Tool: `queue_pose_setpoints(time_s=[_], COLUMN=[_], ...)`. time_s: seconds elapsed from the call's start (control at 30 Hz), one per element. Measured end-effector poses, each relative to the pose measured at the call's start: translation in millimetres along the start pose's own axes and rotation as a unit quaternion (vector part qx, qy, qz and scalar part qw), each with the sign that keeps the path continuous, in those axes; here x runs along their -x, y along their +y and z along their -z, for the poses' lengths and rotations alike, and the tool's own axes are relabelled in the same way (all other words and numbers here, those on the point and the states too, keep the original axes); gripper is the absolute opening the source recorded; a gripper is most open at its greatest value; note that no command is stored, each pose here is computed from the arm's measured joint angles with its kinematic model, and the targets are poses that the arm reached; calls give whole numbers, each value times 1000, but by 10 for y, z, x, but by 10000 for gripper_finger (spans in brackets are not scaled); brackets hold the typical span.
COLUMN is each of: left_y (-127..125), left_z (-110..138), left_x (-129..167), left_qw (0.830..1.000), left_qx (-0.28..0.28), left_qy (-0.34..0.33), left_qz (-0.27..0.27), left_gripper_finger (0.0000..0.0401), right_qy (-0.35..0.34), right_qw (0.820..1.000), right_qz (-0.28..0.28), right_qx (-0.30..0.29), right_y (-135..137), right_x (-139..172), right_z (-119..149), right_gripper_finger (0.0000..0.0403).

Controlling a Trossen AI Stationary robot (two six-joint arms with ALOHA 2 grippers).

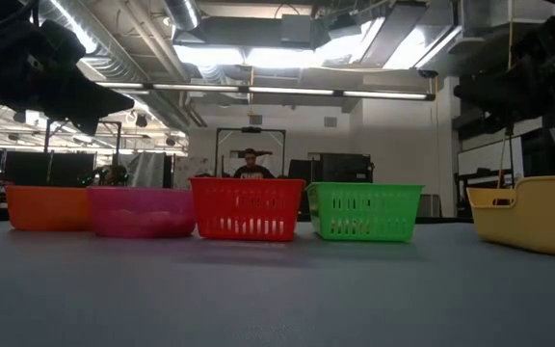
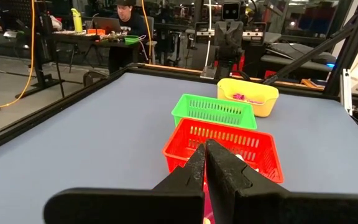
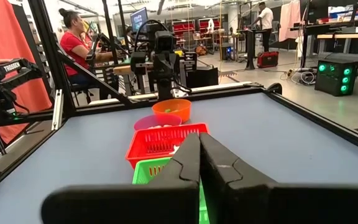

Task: Sort Halloween decoration
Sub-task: Return to Home Position

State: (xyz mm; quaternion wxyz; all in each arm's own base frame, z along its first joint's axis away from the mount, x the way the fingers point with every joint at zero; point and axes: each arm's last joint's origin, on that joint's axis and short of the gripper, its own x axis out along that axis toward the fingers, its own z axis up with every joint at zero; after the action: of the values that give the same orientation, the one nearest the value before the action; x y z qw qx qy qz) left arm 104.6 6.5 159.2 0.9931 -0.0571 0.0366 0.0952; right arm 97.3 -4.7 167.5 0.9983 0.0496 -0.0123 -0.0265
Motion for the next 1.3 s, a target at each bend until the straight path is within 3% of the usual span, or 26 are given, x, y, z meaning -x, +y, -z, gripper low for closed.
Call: queue_pose_setpoints(time_s=[0.5, 1.3], left_y=[1, 2], left_z=[-128, -119], left_x=[90, 89], left_qw=[997, 997], left_qx=[14, 13], left_qy=[-77, -73], left_qz=[8, 7], left_gripper_finger=[0, 0], right_qy=[0, 0], right_qw=[1000, 1000], right_qz=[0, 0], right_qx=[0, 0], right_y=[0, 0], right_x=[0, 0], right_z=[0, 0], right_gripper_finger=[1, 1])
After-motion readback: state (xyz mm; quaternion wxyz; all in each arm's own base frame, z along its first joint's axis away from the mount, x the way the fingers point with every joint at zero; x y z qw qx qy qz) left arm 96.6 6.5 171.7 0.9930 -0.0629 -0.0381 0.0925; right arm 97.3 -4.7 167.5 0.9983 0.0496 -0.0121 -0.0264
